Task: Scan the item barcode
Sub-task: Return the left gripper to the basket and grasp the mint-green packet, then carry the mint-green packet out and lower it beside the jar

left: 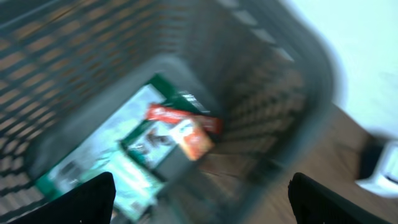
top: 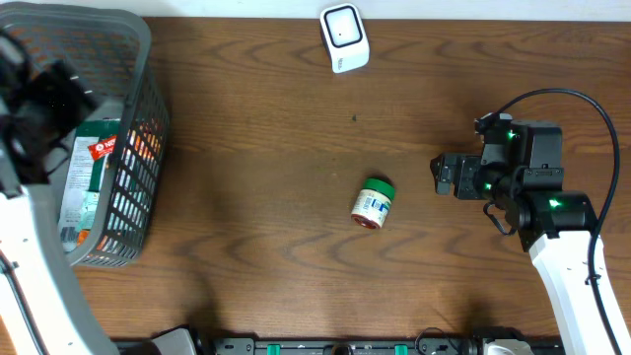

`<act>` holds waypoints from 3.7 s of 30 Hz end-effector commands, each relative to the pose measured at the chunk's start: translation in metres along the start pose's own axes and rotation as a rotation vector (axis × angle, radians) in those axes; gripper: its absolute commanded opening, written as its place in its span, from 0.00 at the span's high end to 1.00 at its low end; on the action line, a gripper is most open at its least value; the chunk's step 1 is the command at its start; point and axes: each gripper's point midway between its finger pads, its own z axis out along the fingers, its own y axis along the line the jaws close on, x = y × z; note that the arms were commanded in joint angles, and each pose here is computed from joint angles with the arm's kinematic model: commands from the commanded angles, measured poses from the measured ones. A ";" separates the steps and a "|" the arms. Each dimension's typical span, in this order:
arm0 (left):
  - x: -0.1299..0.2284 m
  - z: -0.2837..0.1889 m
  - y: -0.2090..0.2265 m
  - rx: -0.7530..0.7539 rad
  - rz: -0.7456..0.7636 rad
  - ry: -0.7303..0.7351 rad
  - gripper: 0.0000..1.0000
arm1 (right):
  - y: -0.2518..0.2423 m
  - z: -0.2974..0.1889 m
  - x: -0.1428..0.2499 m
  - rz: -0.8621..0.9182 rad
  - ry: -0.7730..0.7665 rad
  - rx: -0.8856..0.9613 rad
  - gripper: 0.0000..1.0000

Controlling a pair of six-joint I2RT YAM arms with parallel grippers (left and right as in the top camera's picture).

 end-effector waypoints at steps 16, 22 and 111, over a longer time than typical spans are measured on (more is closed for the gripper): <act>0.111 0.139 0.132 -0.510 -0.269 0.455 0.10 | 0.003 -0.003 -0.006 -0.011 -0.013 -0.008 0.01; 0.138 0.159 0.142 -0.591 -0.361 0.517 0.10 | 0.003 -0.003 -0.006 -0.011 -0.013 -0.008 0.01; 0.384 0.104 -0.197 0.157 0.701 0.652 0.80 | 0.003 -0.003 -0.006 -0.011 -0.013 -0.008 0.01</act>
